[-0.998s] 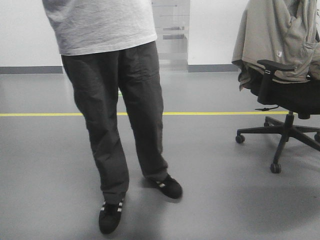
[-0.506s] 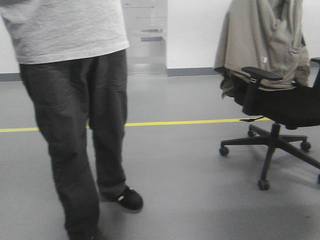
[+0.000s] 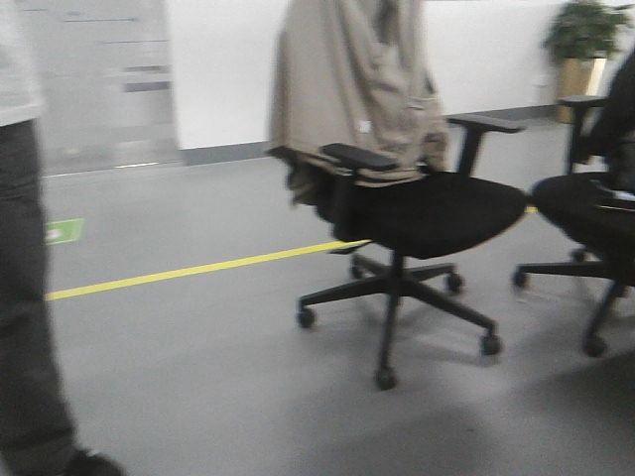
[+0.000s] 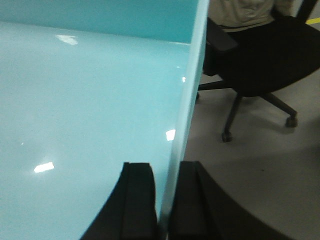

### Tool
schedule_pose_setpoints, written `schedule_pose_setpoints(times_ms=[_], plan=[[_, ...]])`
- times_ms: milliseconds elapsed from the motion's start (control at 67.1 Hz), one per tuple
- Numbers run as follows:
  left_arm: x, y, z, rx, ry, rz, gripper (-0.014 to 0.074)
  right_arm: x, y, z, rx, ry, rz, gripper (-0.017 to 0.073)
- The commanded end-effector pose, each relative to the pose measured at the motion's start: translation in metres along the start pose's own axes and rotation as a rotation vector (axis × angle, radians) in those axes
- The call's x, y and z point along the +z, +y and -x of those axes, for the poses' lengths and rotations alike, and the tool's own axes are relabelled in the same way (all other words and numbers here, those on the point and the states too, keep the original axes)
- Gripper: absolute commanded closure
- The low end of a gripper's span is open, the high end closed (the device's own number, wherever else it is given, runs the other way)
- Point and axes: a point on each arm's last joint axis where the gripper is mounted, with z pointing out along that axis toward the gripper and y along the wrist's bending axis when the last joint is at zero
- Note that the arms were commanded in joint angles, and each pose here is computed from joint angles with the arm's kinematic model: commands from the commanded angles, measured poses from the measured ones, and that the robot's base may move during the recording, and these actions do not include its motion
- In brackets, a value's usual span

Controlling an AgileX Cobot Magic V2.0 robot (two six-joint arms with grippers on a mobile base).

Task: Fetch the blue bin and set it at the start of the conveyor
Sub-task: 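Hold the teal bin in both grippers while driving away from the rack, then hold the bin and drive up to the red-framed conveyor belt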

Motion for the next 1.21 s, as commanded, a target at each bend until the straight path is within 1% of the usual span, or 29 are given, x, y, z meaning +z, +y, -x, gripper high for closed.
schedule_pose_setpoints(times_ms=[0, 1191], plan=[[-0.0075, 0.0014, 0.0071, 0.024, -0.065, 0.015, 0.0705, -0.0085, -0.0045, 0.0055, -0.053, -0.053, -0.043, 0.0711], [-0.0075, 0.0014, 0.0071, 0.024, -0.065, 0.015, 0.0705, -0.0085, -0.0043, 0.006, -0.052, -0.058, -0.041, 0.0711]])
